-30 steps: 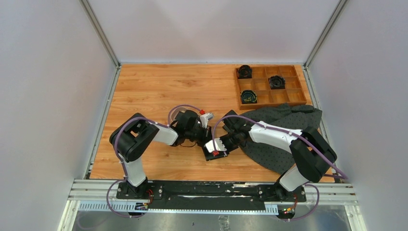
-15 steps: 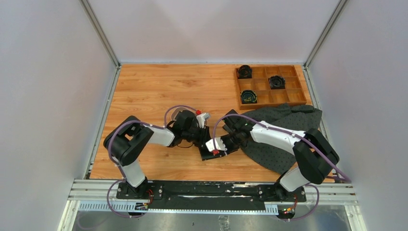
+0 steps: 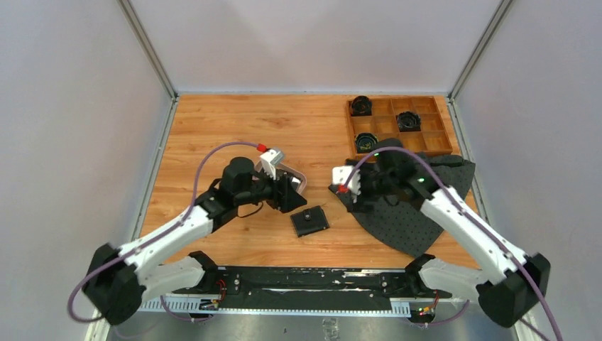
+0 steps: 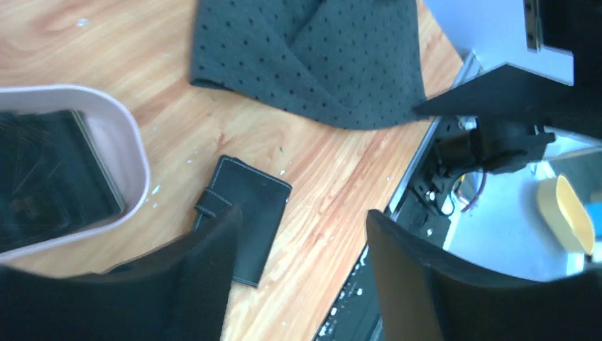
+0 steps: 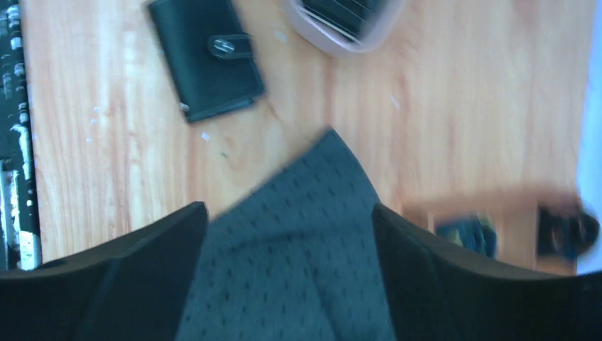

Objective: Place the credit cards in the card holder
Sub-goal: Close the card holder at the center of the board, then reset both arms

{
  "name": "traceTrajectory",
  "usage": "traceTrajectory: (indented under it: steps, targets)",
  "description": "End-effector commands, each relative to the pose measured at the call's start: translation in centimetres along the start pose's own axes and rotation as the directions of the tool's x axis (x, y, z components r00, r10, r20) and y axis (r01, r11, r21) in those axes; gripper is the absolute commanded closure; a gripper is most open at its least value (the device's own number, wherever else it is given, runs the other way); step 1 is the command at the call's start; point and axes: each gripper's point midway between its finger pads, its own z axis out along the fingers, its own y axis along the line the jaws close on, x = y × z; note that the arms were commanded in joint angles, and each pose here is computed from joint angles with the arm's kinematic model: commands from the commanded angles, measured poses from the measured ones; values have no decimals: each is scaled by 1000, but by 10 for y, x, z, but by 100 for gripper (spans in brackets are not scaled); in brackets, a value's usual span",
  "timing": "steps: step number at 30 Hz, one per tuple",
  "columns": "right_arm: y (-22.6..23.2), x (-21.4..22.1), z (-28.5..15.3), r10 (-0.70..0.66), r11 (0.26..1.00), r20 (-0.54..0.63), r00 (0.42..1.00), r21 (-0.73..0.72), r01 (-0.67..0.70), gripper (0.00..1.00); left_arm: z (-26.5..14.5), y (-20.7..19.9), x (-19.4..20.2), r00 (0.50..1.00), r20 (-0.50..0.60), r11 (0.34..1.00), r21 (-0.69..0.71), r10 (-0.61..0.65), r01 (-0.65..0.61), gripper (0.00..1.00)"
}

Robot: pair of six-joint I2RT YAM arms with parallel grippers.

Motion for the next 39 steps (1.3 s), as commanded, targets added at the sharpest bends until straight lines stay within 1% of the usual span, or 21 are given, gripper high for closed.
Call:
traceTrajectory:
  steps: [1,2,3,5,7,10,12,15,19,22,28,31,39]
  targets:
    - [-22,9,-70,283,937,62,957,198,-289,4,-57,7,-27,980,39,958,-221,198,-184,21]
    - [-26,10,-82,327,913,70,943,234,-334,1,-70,5,-33,972,51,944,-256,228,-208,11]
    - [-29,9,-92,357,895,73,931,261,-363,1,-82,1,-42,966,76,933,-285,248,-218,2]
    - [-33,2,-110,406,858,114,907,293,-422,0,-104,-5,-59,951,135,913,-344,277,-218,0]
    - [-40,-7,-129,445,810,189,875,332,-483,0,-121,-11,-72,939,184,903,-377,291,-206,0]
    - [-53,-19,-156,509,703,300,807,395,-591,0,-138,-29,-85,929,218,908,-365,300,-208,0]
    - [-57,-25,-172,517,659,344,784,424,-621,0,-146,-39,-89,925,231,913,-350,302,-211,0]
    - [-57,-38,-186,496,653,385,778,425,-627,0,-157,-52,-93,915,260,920,-327,308,-216,0]
    - [-52,-55,-194,487,667,430,760,378,-641,0,-166,-60,-88,913,286,932,-301,290,-202,0]
    - [-53,-61,-203,498,644,459,736,373,-668,1,-170,-62,-83,913,295,937,-292,282,-195,0]
    - [-58,-60,-211,536,574,492,686,384,-723,0,-179,-62,-80,907,300,930,-310,295,-199,0]
    - [-59,-57,-213,543,550,499,676,397,-735,0,-179,-60,-79,908,294,926,-320,297,-200,0]
    - [-59,-57,-215,542,543,504,672,400,-738,0,-180,-57,-79,908,286,921,-330,306,-206,0]
